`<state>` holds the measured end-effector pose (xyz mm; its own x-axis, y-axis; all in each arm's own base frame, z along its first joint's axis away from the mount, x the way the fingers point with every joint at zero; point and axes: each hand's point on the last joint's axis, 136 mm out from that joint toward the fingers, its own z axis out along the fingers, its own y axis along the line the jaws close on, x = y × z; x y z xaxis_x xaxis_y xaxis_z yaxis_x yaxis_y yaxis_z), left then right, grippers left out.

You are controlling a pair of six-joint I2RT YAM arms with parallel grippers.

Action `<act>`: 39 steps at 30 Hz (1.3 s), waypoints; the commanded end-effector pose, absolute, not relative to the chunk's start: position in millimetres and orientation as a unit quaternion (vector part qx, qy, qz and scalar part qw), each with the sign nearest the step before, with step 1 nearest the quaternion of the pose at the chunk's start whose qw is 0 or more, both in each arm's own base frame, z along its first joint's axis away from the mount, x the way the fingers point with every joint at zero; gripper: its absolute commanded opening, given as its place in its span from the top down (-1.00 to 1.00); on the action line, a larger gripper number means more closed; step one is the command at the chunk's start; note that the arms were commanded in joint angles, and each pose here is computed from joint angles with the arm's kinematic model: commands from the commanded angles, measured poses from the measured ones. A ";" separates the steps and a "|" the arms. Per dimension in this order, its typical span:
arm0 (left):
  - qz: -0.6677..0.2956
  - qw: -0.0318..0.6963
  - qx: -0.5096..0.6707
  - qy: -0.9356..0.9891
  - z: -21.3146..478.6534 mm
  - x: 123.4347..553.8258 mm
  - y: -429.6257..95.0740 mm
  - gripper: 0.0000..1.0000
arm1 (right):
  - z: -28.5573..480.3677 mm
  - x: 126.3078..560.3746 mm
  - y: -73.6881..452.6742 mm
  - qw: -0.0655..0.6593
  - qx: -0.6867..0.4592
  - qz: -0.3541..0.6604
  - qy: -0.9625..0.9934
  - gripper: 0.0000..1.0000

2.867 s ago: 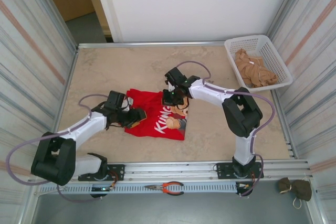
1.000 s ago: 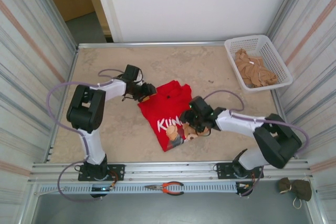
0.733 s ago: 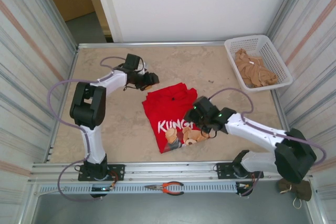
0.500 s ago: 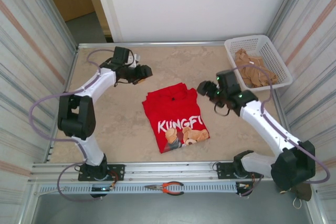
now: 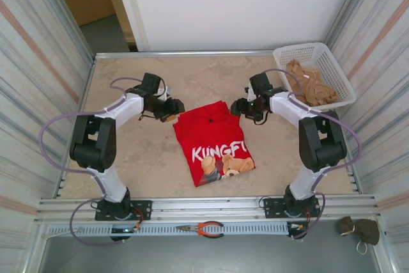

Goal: Fold the inside-out t-shirt

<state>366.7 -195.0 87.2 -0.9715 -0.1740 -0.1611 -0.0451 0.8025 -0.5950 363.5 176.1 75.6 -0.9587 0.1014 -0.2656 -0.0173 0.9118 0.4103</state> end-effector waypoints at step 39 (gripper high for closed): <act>-0.171 0.099 0.053 0.979 49.9 391.3 -240.8 0.07 | 51.9 399.0 210.3 0.141 -0.116 0.030 0.983 0.18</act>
